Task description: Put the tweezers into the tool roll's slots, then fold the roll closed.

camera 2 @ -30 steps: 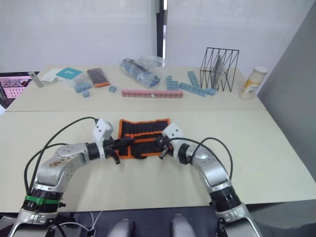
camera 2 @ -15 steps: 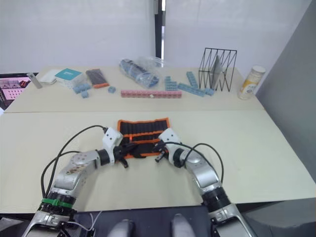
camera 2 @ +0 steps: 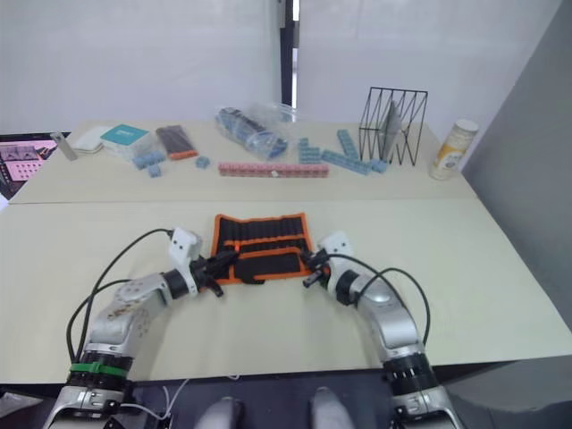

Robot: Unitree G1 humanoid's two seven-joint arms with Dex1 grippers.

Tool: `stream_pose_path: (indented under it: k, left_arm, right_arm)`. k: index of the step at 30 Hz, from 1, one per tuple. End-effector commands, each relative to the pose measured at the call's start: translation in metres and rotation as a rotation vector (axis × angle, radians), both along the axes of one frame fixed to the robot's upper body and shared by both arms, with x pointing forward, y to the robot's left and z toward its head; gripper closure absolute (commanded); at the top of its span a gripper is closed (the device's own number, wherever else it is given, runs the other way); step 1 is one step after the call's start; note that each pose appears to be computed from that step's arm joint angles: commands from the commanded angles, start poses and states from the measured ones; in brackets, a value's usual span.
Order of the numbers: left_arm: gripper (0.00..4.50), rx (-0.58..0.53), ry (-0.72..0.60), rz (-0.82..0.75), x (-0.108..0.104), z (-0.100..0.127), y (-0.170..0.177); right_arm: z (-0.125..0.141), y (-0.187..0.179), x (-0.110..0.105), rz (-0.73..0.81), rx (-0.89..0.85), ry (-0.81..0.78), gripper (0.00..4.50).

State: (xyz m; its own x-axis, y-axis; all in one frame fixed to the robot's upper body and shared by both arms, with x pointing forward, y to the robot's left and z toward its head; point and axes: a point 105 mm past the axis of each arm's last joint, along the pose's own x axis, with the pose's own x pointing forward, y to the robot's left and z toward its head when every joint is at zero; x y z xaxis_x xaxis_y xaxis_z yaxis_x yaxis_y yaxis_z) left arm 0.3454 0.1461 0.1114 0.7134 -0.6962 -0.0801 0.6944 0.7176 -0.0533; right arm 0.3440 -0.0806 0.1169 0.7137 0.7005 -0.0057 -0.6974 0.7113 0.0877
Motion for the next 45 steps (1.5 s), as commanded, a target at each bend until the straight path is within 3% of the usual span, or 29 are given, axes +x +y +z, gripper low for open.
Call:
stream_pose_path:
  k: [1, 5, 6, 10, 18, 22, 36, 45]
  left_arm:
    - [4.49, -0.044, -0.071, -0.076, -0.005, 0.040, -0.008]
    - [4.49, -0.018, -0.064, -0.146, -0.014, 0.053, -0.016]
    - [4.50, -0.005, -0.056, -0.165, -0.016, 0.053, -0.018]
    - [4.50, 0.081, -0.050, -0.227, -0.023, 0.049, -0.022]
    - [4.50, 0.230, -0.020, -0.253, -0.018, 0.031, -0.019]
    - [4.50, 0.249, -0.004, -0.254, -0.019, 0.026, -0.013]
    - [4.50, 0.237, 0.004, -0.253, -0.030, 0.043, 0.021]
    - [4.50, 0.261, 0.006, -0.222, -0.033, 0.045, 0.038]
  right_arm:
    - [0.044, -0.007, -0.007, 0.024, 0.176, -0.058, 4.50]
    - [0.037, -0.017, -0.011, 0.005, 0.128, 0.000, 4.50]
    - [0.035, -0.018, -0.012, 0.013, 0.112, 0.013, 3.98]
    - [0.026, -0.019, -0.023, 0.070, 0.062, 0.064, 2.67]
    - [0.010, -0.027, -0.016, 0.007, -0.019, 0.147, 0.04]
    - [0.008, -0.027, -0.014, -0.008, -0.001, 0.185, 0.04]
    - [-0.013, -0.025, -0.011, -0.026, -0.047, 0.323, 0.04]
    - [-0.010, 0.003, 0.002, 0.036, 0.023, 0.349, 0.04]
